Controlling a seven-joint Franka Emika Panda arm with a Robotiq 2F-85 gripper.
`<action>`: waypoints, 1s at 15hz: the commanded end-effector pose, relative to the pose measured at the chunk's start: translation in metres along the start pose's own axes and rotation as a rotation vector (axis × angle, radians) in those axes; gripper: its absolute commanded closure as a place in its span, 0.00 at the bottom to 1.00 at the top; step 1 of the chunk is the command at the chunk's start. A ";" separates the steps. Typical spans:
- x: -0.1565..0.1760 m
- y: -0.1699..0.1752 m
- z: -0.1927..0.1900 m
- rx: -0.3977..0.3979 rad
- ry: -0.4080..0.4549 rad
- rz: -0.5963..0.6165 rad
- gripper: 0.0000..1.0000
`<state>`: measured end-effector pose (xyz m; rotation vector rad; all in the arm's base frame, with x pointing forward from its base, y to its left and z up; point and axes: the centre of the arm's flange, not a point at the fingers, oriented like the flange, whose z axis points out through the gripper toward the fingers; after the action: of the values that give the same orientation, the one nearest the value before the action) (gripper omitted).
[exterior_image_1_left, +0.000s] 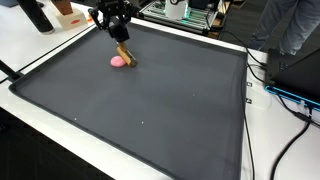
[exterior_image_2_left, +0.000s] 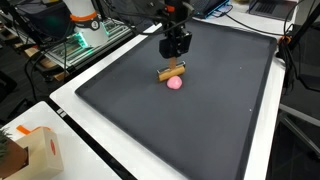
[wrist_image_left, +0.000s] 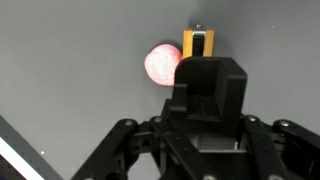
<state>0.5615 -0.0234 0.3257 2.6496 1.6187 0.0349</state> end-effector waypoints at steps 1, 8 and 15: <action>-0.002 0.005 0.002 -0.035 0.018 -0.009 0.76; -0.003 0.016 0.008 -0.059 0.020 0.013 0.76; -0.003 0.025 0.011 -0.069 0.017 0.023 0.76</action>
<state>0.5687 -0.0274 0.3256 2.6426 1.5981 0.0713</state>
